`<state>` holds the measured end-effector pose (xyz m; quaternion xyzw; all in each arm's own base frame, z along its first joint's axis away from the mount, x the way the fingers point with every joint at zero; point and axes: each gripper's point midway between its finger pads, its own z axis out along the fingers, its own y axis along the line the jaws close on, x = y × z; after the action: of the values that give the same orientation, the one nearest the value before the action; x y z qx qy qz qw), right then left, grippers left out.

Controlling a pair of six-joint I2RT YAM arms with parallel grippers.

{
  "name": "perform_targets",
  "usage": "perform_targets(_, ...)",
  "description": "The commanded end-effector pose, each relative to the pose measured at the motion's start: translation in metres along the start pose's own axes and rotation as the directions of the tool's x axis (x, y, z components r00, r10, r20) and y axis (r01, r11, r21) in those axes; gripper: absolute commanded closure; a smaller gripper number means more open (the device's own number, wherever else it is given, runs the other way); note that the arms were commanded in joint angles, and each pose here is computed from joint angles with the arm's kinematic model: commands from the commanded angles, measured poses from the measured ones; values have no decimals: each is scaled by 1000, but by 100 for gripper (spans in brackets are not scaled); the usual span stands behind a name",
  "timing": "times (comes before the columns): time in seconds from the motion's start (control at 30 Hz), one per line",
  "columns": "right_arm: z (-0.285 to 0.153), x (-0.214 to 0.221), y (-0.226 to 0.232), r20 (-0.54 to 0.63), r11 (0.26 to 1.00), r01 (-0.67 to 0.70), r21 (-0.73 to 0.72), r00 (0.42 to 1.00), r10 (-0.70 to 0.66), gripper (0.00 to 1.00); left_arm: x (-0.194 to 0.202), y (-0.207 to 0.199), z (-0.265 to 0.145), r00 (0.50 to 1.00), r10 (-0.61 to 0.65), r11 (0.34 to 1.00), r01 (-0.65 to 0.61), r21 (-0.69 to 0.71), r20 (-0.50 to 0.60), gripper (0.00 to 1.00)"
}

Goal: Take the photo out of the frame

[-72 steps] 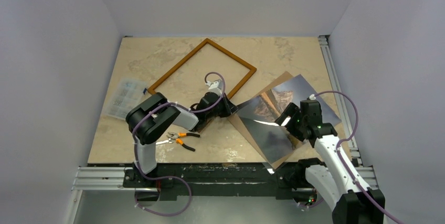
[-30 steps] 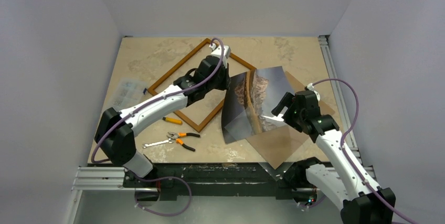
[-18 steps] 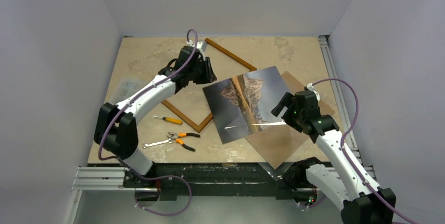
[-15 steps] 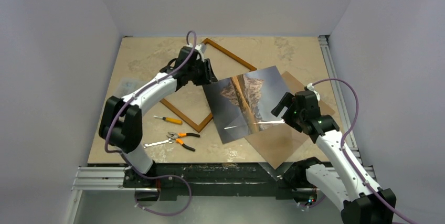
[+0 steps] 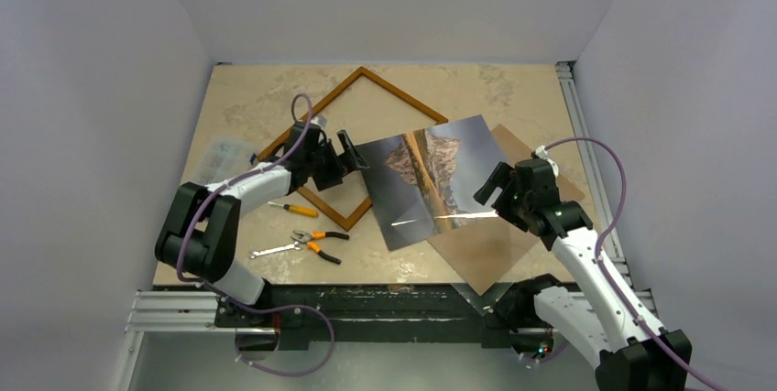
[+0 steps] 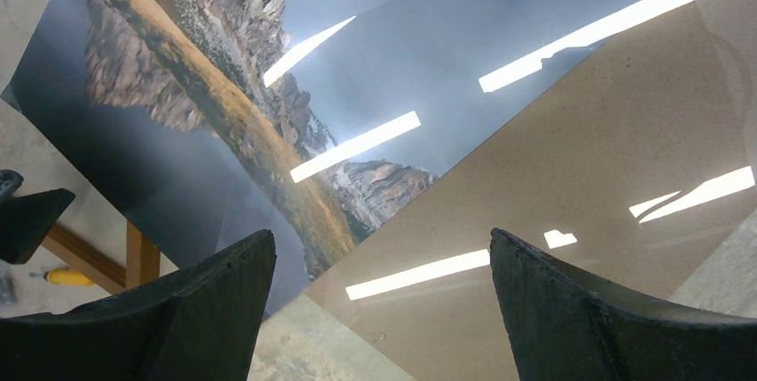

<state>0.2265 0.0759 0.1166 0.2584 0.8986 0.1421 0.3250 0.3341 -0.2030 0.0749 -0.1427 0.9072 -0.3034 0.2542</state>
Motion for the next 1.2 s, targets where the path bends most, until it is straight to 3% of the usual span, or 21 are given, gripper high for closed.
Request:
perform_targets(0.0,-4,-4,3,25,1000,18,-18,1000,-18,12,-29,-30,11,995,-71,977,57,205,63,1)
perform_targets(0.07,-5,-4,2,27,1000,19,-20,999,-19,12,-26,-43,21,996,-86,947,77,313,14,8)
perform_targets(0.2,-5,-2,0,25,1000,21,-14,999,-20,12,-25,-57,39,991,-117,881,131,454,-59,35)
perform_targets(0.3,-5,0,-2,25,1000,19,-14,1000,-19,12,-22,-53,49,983,-173,854,184,487,-68,34)
perform_targets(0.43,-5,0,-3,26,1000,19,-14,999,-18,12,-22,-52,57,985,-159,857,170,486,-64,36)
perform_targets(0.67,-3,2,-4,19,1000,8,-10,1000,-8,12,-26,-50,63,993,-116,852,101,514,-3,59)
perform_targets(0.73,-4,3,-5,18,1000,11,-7,1000,-11,12,-27,-50,63,994,-112,848,93,522,5,71)
perform_targets(0.9,-6,2,-8,26,1000,13,6,1000,-13,12,-33,-56,56,996,-73,851,38,524,46,88)
perform_targets(1.1,-5,3,-8,24,1000,7,7,1000,-7,12,-55,-75,35,990,49,872,-107,478,132,100)
perform_targets(1.17,-4,4,-8,20,1000,5,5,1000,-5,12,-59,-77,30,989,69,884,-122,451,132,100)
